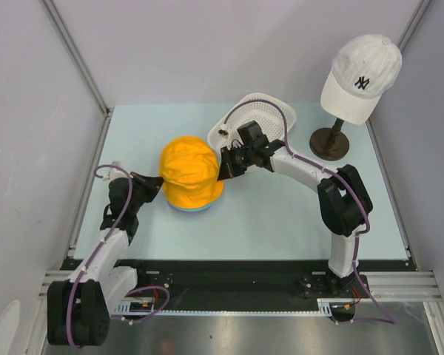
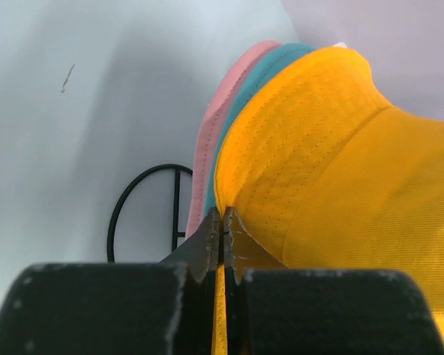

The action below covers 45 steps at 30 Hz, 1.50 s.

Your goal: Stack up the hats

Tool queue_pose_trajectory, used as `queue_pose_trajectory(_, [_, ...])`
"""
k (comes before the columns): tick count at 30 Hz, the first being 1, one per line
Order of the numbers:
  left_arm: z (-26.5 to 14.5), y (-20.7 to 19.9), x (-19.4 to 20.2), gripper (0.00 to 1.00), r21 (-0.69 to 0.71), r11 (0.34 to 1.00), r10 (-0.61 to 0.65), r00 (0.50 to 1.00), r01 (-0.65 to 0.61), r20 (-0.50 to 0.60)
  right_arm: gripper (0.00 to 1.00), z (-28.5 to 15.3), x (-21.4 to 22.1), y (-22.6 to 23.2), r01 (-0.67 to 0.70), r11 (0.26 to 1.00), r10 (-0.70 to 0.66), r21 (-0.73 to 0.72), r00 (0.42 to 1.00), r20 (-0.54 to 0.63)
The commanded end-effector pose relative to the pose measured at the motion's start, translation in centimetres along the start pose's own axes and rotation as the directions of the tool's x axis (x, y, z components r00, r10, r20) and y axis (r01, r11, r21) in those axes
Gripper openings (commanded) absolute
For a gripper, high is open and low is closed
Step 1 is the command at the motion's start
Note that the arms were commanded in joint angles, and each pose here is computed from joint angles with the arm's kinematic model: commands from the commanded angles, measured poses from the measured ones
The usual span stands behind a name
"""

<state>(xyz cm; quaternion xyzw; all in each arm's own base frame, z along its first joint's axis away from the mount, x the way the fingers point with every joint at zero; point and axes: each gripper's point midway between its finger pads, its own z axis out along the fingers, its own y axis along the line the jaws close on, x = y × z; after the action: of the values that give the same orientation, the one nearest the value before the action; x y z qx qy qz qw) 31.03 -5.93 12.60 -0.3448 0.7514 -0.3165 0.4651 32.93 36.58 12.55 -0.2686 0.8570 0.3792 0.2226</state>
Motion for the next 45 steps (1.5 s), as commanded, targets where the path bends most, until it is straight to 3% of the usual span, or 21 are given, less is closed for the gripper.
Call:
queue_pose_trajectory(1, [-0.2, 8.7, 4.9, 0.0, -0.319, 0.94, 0.067, 0.982, -0.12, -0.174, 0.0, -0.1, 7.4, -2.4, -0.058, 0.994, 0.078, 0.095, 0.973, -0.218])
queue_pose_trajectory(5, [0.9, 5.6, 3.8, 0.0, -0.231, 0.963, 0.105, 0.983, -0.139, -0.15, 0.0, -0.8, 5.9, -1.7, -0.04, 0.995, 0.055, 0.087, 0.982, -0.179])
queue_pose_trajectory(7, [1.0, 4.3, 2.9, 0.03, -0.211, 0.965, 0.126, 0.982, -0.154, -0.138, 0.06, -1.1, 5.1, -1.5, -0.034, 0.996, 0.047, 0.083, 0.987, -0.157])
queue_pose_trajectory(8, [1.1, 3.7, 2.1, 0.17, -0.208, 0.965, 0.136, 0.984, -0.158, -0.114, 0.11, -1.4, 4.6, -1.5, -0.033, 0.996, 0.045, 0.085, 0.989, -0.142])
queue_pose_trajectory(9, [0.8, 3.8, 2.0, 0.24, -0.227, 0.96, 0.139, 0.983, -0.163, -0.119, 0.27, -1.5, 4.3, -1.4, -0.032, 0.996, 0.043, 0.084, 0.99, -0.135])
queue_pose_trajectory(10, [0.6, 3.5, 1.4, 0.33, -0.237, 0.956, 0.152, 0.982, -0.175, -0.115, 0.34, -1.8, 4.1, -1.3, -0.031, 0.996, 0.042, 0.088, 0.991, -0.127])
queue_pose_trajectory(11, [0.4, 3.5, 1.1, 0.54, -0.249, 0.952, 0.157, 0.982, -0.18, -0.109, 0.4, -2.0, 3.8, -1.4, -0.029, 0.995, 0.04, 0.091, 0.992, -0.118])
queue_pose_trajectory(12, [-0.2, 3.9, 0.5, 0.6, -0.289, 0.94, 0.161, 0.983, -0.181, -0.091, 0.51, -2.5, 3.3, -1.3, -0.024, 0.995, 0.034, 0.097, 0.994, -0.101])
queue_pose_trajectory(14, [-0.8, 3.8, -0.7, 0.81, -0.312, 0.934, 0.163, 0.985, -0.175, -0.064, 0.6, -3.2, 3.2, -1.4, -0.02, 0.994, 0.03, 0.107, 0.996, -0.089])
queue_pose_trajectory(18, [-4.1, 5.1, -4.4, 0.97, -0.402, 0.909, 0.139, 0.989, -0.105, 0.055, 0.7, -6.2, 2.7, -0.8, 0.002, 0.989, 0.003, 0.148, 1.0, -0.031])
queue_pose_trajectory(21, [-6.6, 6.0, -7.1, 1.0, -0.476, 0.875, 0.167, 0.977, -0.085, 0.132, 0.73, -8.1, 3.6, -1.2, 0.014, 0.979, -0.012, 0.206, 1.0, -0.012])
queue_pose_trajectory(26, [-9.8, 3.6, -10.7, 1.0, -0.492, 0.86, 0.275, 0.935, -0.135, 0.225, 0.78, -14.2, 4.0, -3.2, -0.044, 0.916, -0.051, 0.398, 0.973, 0.226])
queue_pose_trajectory(28, [-10.2, 2.0, -11.0, 1.0, -0.436, 0.878, 0.322, 0.916, -0.195, 0.238, 0.79, -17.9, 2.9, -3.1, -0.092, 0.893, -0.091, 0.44, 0.922, 0.377])
queue_pose_trajectory(32, [-10.5, -0.4, -11.1, 1.0, -0.321, 0.886, 0.422, 0.867, -0.334, 0.265, 0.82, -23.7, 3.8, -5.9, -0.251, 0.76, -0.158, 0.599, 0.823, 0.546])
queue_pose_trajectory(38, [-10.8, 0.1, -9.5, 1.0, -0.305, 0.867, 0.463, 0.863, -0.393, 0.205, 0.84, -27.8, 6.4, -7.3, -0.415, 0.664, -0.176, 0.622, 0.722, 0.67])
queue_pose_trajectory(45, [-10.9, 0.6, -8.8, 1.0, -0.299, 0.869, 0.461, 0.865, -0.395, 0.199, 0.84, -28.8, 8.4, -8.0, -0.471, 0.624, -0.164, 0.623, 0.702, 0.693])
